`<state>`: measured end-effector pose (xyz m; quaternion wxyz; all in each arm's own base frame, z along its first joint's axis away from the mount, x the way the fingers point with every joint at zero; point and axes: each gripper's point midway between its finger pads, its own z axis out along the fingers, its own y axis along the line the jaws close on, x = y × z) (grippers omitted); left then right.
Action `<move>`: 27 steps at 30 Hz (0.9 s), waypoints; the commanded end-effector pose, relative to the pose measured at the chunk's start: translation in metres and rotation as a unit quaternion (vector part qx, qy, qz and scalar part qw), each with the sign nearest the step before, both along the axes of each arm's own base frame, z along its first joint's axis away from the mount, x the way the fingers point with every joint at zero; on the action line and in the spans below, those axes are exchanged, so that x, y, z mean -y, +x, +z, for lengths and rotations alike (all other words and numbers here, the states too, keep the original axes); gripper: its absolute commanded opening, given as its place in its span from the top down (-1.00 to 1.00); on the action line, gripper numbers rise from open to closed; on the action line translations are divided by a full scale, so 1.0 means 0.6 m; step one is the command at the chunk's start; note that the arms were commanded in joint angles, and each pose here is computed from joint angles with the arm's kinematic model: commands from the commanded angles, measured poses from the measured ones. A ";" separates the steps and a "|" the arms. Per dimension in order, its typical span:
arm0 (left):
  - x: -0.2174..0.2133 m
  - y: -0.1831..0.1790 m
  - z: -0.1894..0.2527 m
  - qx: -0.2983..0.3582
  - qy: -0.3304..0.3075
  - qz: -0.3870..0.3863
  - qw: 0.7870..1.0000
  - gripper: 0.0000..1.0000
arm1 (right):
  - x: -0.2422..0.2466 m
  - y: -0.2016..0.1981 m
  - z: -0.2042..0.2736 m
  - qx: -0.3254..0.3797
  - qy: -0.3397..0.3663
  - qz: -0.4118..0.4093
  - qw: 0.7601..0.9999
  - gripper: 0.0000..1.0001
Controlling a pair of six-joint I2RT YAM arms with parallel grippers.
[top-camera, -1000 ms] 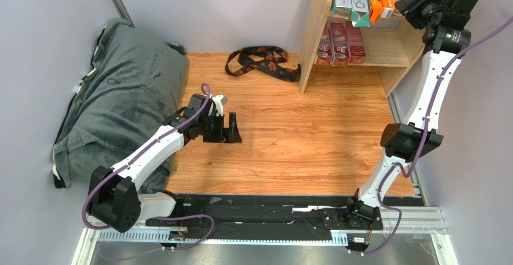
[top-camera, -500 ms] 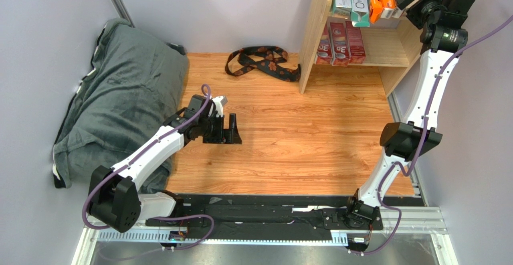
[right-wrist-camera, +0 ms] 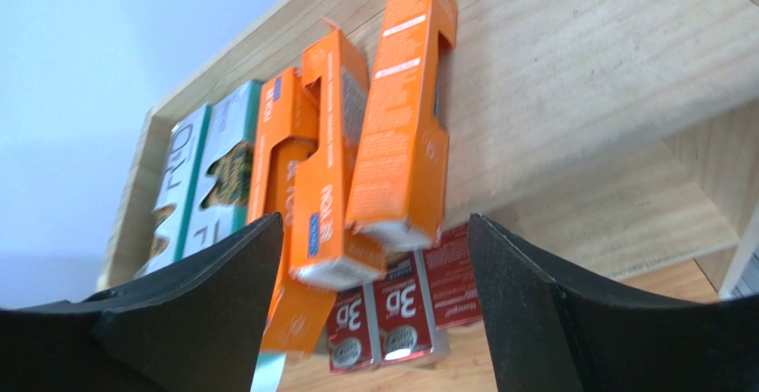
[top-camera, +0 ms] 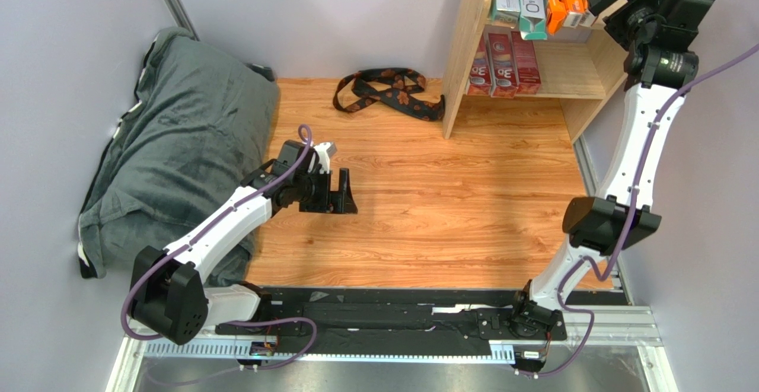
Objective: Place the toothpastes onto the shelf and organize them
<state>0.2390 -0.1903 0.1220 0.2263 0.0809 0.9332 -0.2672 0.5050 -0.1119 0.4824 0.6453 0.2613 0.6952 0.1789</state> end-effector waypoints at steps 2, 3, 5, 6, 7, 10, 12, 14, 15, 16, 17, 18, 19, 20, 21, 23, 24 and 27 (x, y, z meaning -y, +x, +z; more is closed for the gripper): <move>0.002 0.015 0.070 0.067 -0.014 -0.014 0.998 -0.98 | -0.055 -0.115 0.108 0.076 -0.031 0.010 0.997 -0.68; -0.001 0.016 0.078 0.073 -0.013 -0.012 0.997 -0.98 | -0.071 -0.157 0.132 0.094 -0.039 0.008 0.995 -0.72; -0.004 0.018 0.105 0.093 -0.014 -0.008 0.996 -0.98 | -0.090 -0.170 0.091 0.069 -0.038 0.014 0.997 -0.80; -0.006 0.019 0.117 0.101 -0.015 -0.007 0.995 -0.98 | -0.110 -0.218 0.119 0.096 -0.054 0.016 0.994 -0.83; -0.007 0.017 0.132 0.112 -0.019 -0.007 0.994 -0.98 | -0.126 -0.233 0.114 0.095 -0.057 0.023 0.994 -0.86; -0.015 0.013 0.182 0.142 -0.022 -0.003 0.990 -0.98 | -0.154 -0.299 0.091 0.093 -0.060 0.025 0.994 -0.91; -0.018 0.011 0.225 0.173 -0.030 -0.004 0.985 -0.98 | -0.161 -0.320 0.049 0.071 -0.054 0.028 0.996 -0.92; -0.024 0.006 0.256 0.191 -0.034 0.002 0.981 -0.98 | -0.174 -0.377 0.054 0.095 -0.059 0.028 0.993 -0.93; -0.028 0.000 0.272 0.202 -0.038 0.004 0.979 -0.98 | -0.176 -0.388 0.027 0.079 -0.056 0.028 0.995 -0.93; -0.031 -0.005 0.280 0.207 -0.041 0.006 0.978 -0.98 | -0.179 -0.402 0.022 0.079 -0.061 0.028 0.995 -0.93; -0.033 -0.008 0.295 0.216 -0.046 0.010 0.975 -0.98 | -0.184 -0.432 0.025 0.089 -0.067 0.026 0.993 -0.94; -0.036 -0.017 0.310 0.229 -0.054 0.011 0.972 -0.98 | -0.185 -0.443 0.007 0.072 -0.067 0.025 0.995 -0.95; -0.038 -0.022 0.320 0.237 -0.059 0.011 0.970 -0.98 | -0.186 -0.448 -0.009 0.062 -0.069 0.027 0.995 -0.96; -0.040 -0.026 0.327 0.243 -0.064 0.014 0.968 -0.98 | -0.190 -0.468 -0.011 0.067 -0.076 0.028 0.994 -0.96; -0.044 -0.034 0.340 0.255 -0.070 0.017 0.964 -0.98 | -0.192 -0.473 -0.023 0.056 -0.076 0.030 0.995 -0.97; -0.049 -0.039 0.352 0.268 -0.075 0.022 0.960 -0.98 | -0.195 -0.480 -0.049 0.036 -0.076 0.035 0.996 -0.99; -0.052 -0.044 0.361 0.277 -0.079 0.023 0.957 -0.98 | -0.198 -0.489 -0.061 0.029 -0.074 0.038 0.996 -1.00; -0.057 -0.049 0.371 0.286 -0.081 0.027 0.954 -0.98 | -0.204 -0.496 -0.091 0.018 -0.066 0.045 0.997 -1.00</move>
